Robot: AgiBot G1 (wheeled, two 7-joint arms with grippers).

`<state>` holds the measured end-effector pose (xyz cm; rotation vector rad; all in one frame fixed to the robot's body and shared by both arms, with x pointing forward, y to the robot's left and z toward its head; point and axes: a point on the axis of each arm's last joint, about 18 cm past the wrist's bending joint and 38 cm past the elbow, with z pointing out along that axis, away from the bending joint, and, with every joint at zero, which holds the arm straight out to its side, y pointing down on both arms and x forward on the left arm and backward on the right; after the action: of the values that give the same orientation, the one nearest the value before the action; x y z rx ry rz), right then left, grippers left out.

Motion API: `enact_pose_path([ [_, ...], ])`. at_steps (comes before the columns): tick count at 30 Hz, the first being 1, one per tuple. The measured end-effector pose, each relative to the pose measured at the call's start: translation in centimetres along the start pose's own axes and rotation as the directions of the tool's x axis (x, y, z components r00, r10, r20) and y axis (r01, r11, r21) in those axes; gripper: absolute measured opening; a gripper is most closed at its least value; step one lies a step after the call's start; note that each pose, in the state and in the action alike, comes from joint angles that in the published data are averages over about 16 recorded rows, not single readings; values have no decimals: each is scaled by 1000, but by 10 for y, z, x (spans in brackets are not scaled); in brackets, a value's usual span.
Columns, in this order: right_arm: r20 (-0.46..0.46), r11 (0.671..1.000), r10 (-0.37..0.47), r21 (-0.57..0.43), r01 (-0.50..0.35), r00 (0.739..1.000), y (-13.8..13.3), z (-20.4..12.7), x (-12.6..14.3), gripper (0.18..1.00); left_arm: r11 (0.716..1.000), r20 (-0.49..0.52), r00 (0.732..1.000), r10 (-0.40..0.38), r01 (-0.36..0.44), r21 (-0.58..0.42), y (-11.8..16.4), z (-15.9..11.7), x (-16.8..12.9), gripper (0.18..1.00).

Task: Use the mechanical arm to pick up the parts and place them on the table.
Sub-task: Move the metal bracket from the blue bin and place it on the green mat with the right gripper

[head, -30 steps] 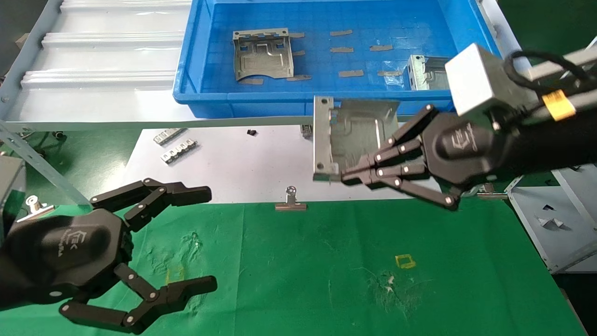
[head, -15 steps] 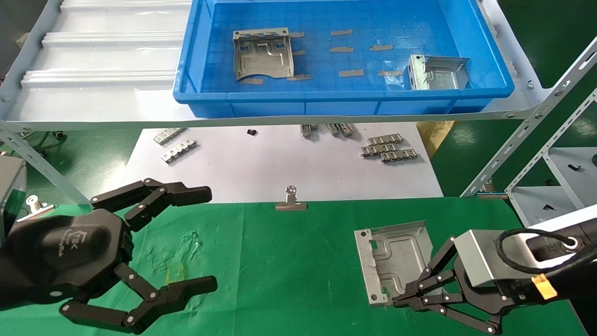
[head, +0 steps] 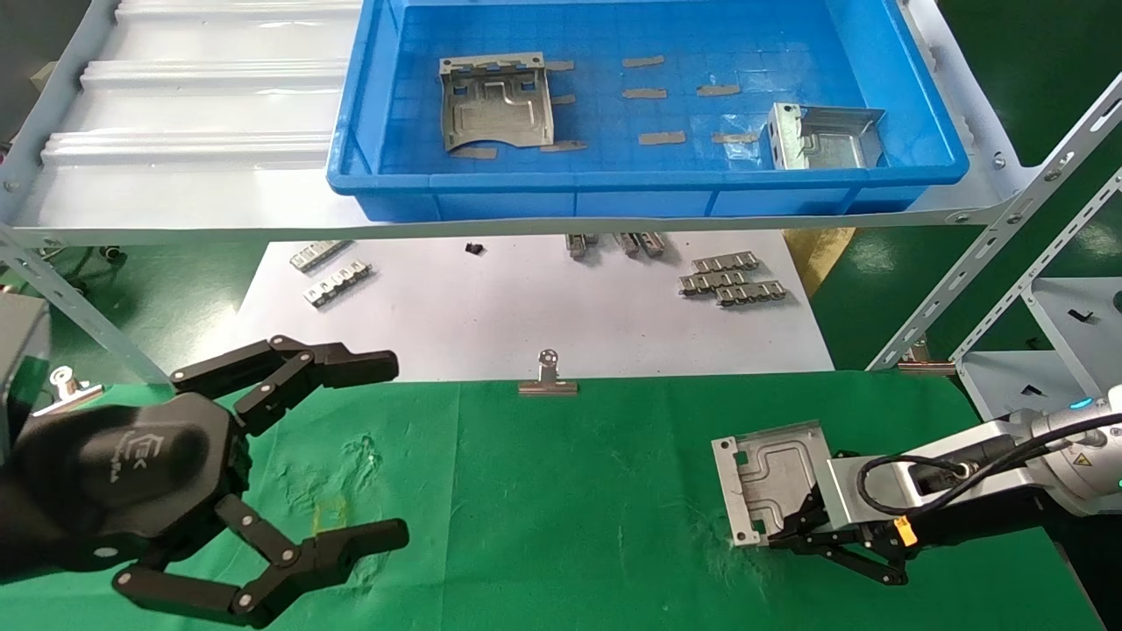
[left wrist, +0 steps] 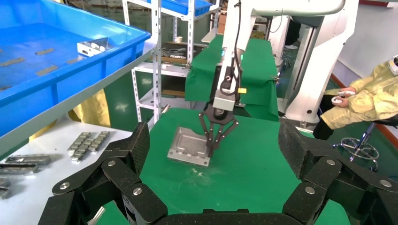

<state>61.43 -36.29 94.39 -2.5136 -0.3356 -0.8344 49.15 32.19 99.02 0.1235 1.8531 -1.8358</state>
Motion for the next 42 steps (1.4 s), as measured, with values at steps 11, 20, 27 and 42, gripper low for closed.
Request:
enact_pose_path([
  [11, -30, 1000, 15, -13, -15, 999, 18, 18, 7, 193, 1000, 0, 1000, 0, 0, 0, 0, 0, 0, 1001],
  [20, -41, 1000, 22, -20, -23, 999, 27, 27, 10, 195, 1000, 0, 1000, 0, 0, 0, 0, 0, 0, 1001],
  [27, -39, 1000, 4, -31, -5, 999, 27, 28, 15, 210, 1000, 0, 1000, 0, 0, 0, 0, 0, 0, 1001],
  [42, -98, 991, 55, 131, -41, 994, 7, 1, 23, 368, 1000, 0, 1000, 0, 0, 0, 0, 0, 0, 1001],
])
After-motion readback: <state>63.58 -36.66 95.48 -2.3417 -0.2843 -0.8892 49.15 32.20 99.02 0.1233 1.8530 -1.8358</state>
